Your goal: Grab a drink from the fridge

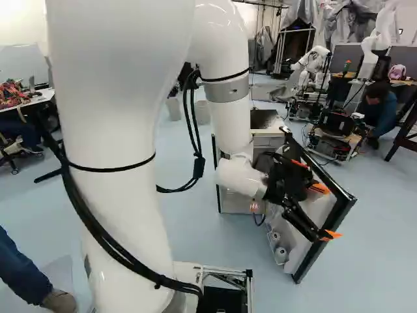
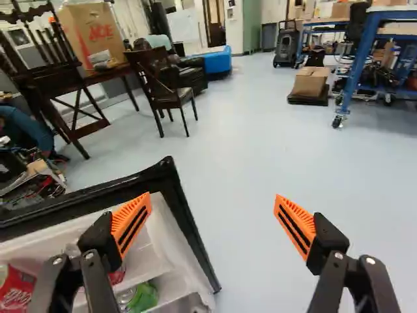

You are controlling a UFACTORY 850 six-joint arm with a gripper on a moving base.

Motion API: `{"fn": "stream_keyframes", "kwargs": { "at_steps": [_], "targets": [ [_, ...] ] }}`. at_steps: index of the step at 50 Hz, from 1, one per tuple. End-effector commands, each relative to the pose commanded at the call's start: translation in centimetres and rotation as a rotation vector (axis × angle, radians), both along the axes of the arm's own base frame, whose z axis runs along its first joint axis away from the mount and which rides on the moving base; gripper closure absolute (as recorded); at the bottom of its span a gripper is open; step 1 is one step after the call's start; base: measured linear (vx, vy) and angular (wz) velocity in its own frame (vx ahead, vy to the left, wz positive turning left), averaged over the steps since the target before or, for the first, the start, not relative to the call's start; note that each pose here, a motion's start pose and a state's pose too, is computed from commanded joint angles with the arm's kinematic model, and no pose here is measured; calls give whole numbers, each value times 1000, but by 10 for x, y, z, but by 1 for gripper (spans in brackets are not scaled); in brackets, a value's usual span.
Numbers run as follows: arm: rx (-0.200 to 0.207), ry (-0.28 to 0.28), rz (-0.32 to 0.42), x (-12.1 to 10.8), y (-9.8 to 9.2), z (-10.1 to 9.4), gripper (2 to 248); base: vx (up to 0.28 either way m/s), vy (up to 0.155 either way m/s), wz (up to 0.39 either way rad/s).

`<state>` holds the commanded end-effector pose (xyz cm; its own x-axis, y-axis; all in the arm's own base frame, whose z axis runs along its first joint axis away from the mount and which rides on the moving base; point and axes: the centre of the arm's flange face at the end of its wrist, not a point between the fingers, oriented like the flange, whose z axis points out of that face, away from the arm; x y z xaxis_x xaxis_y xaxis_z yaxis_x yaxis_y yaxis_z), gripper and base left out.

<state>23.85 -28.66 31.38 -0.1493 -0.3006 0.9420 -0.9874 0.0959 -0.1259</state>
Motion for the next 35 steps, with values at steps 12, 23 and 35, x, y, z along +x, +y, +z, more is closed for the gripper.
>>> {"fn": "stream_keyframes", "kwargs": {
  "at_steps": [12,23,35],
  "targets": [
    [-5,22,158,-1,24,2,3,0,0,0],
    [-13,39,310,0,47,4,3,0,0,0],
    [-23,54,479,4,72,6,3,0,0,0]
  ]
}}
